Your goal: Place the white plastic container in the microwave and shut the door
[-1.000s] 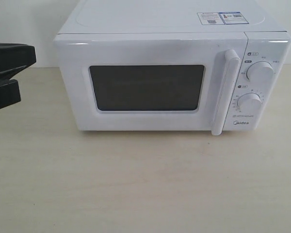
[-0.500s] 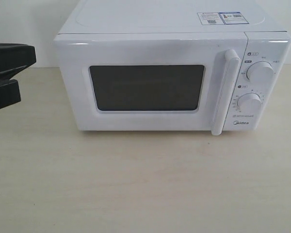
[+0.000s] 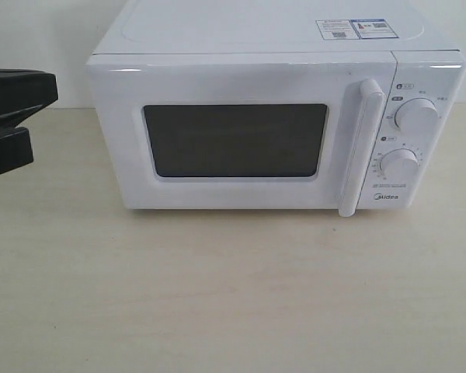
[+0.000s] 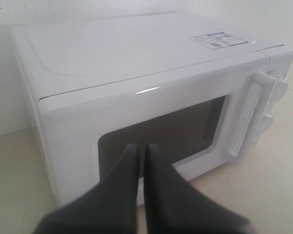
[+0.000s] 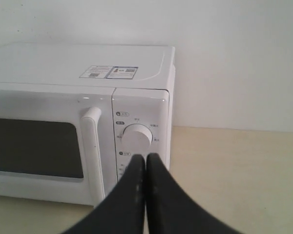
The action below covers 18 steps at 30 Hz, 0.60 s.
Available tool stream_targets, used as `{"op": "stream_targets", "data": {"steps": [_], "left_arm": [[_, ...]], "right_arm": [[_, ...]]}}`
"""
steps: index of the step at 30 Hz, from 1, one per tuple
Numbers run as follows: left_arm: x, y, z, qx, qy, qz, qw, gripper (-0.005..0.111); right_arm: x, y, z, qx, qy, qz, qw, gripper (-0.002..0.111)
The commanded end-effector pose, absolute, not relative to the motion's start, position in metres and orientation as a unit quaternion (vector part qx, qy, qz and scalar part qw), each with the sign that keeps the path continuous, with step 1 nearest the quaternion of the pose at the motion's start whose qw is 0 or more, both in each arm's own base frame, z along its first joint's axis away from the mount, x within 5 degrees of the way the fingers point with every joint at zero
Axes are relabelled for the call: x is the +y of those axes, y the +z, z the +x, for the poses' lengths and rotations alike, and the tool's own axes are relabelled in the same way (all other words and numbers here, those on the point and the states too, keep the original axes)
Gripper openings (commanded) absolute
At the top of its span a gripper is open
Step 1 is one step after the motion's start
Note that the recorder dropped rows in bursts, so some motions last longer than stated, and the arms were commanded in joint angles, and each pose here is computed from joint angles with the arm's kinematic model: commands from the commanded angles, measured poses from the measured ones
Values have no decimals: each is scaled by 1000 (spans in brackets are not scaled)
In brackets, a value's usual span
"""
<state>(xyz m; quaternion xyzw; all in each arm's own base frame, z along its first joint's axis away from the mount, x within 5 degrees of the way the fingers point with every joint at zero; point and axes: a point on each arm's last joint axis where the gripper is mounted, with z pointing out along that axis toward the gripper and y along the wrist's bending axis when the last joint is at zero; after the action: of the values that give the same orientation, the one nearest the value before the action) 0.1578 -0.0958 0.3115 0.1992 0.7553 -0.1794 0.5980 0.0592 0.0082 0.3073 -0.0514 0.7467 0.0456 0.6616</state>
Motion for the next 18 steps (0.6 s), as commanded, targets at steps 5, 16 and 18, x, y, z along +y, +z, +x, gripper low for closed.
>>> {"op": "stream_targets", "data": {"steps": [5, 16, 18], "left_arm": [[-94, 312, 157, 752, -176, 196, 605, 4], [-94, 312, 157, 752, -176, 196, 605, 4], [-94, 312, 157, 752, -176, 196, 605, 4]], "right_arm": [[5, 284, 62, 754, 25, -35, 655, 0], [5, 210, 54, 732, 30, -32, 680, 0], [5, 195, 56, 745, 37, -25, 665, 0]]}}
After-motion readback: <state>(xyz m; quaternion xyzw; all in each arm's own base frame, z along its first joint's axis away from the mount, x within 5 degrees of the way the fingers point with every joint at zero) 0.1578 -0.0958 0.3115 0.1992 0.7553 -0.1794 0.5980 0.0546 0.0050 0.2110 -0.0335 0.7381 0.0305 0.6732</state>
